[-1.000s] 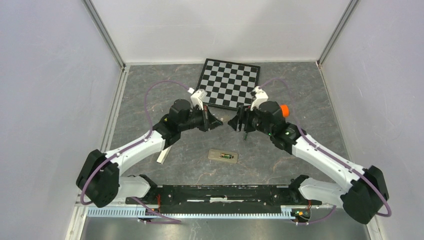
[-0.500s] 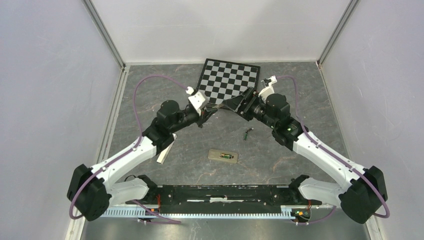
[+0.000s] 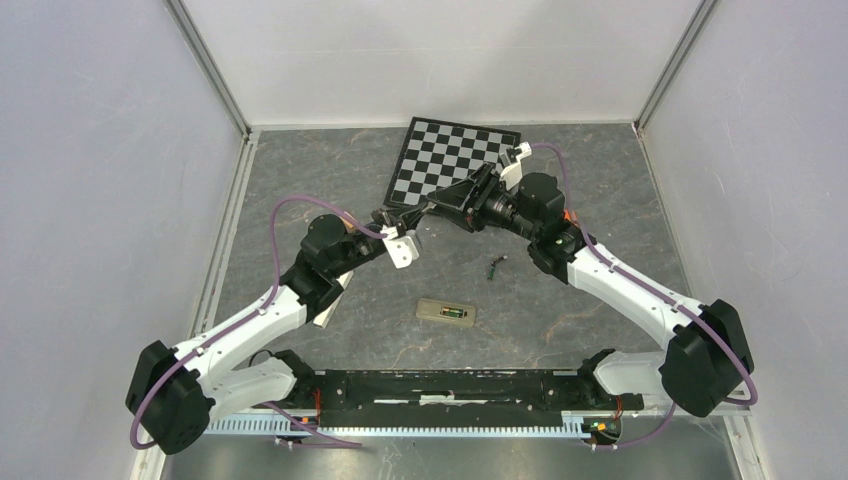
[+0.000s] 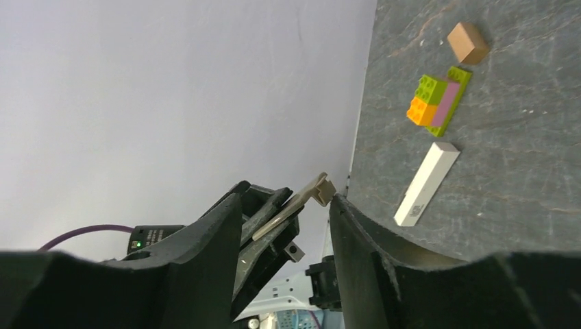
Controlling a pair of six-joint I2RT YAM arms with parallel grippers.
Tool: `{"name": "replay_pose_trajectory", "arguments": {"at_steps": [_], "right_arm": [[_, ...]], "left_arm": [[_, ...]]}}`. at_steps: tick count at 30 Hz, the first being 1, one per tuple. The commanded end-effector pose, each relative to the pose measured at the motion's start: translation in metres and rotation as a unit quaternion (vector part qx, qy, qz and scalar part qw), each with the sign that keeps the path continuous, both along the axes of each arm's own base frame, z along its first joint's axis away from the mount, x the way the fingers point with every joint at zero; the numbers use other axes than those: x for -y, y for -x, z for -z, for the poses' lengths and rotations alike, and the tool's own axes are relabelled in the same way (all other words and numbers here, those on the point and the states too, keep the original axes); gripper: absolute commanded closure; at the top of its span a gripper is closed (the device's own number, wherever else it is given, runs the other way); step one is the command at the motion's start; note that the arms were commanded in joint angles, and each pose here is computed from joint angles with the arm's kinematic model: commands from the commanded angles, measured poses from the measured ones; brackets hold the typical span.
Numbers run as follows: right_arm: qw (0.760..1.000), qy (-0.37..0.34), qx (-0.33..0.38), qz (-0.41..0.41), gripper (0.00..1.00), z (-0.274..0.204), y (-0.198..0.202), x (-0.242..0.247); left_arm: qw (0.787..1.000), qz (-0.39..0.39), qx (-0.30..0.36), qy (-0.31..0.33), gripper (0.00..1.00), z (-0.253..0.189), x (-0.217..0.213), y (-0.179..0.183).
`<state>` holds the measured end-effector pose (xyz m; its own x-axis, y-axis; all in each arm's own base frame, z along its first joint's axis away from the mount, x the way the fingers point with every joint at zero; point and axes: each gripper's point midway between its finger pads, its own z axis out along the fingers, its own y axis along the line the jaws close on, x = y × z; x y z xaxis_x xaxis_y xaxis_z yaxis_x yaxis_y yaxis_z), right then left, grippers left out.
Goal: Load the batteries into the remote control
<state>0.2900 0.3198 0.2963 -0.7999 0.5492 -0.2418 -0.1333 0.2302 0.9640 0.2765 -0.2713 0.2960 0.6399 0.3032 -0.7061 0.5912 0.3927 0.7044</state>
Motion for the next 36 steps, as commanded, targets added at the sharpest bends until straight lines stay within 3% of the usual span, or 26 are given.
{"name": "replay_pose_trajectory", "arguments": {"at_steps": [1, 7, 11, 14, 24, 31, 36], "right_arm": [[0.999, -0.043, 0.009, -0.021, 0.49, -0.019, 0.01, -0.004], [0.998, -0.056, 0.001, -0.034, 0.69, -0.017, 0.011, -0.008], [0.998, -0.065, -0.006, -0.027, 0.9, -0.013, 0.011, -0.006], [0.998, -0.067, -0.007, -0.012, 1.0, -0.01, 0.009, -0.002], [0.997, -0.076, 0.007, 0.005, 1.0, -0.01, 0.004, 0.002], [0.996, -0.082, 0.033, 0.022, 1.0, -0.012, 0.003, 0.01], [0.991, -0.097, 0.072, 0.049, 1.0, -0.02, 0.001, 0.023]], "left_arm": [[0.997, 0.011, 0.069, -0.008, 0.98, -0.016, 0.002, 0.007], [0.998, 0.016, 0.065, -0.006, 0.98, -0.015, 0.003, 0.01], [0.999, 0.031, 0.032, 0.013, 0.9, -0.015, 0.006, 0.017], [0.999, 0.037, 0.007, 0.037, 0.85, -0.016, 0.007, 0.023], [0.996, 0.046, -0.044, 0.069, 0.69, -0.009, 0.009, 0.032], [0.985, 0.031, -0.109, 0.127, 0.38, -0.017, 0.006, 0.03], [0.964, 0.034, -0.189, 0.184, 0.18, -0.025, 0.004, 0.037]]}}
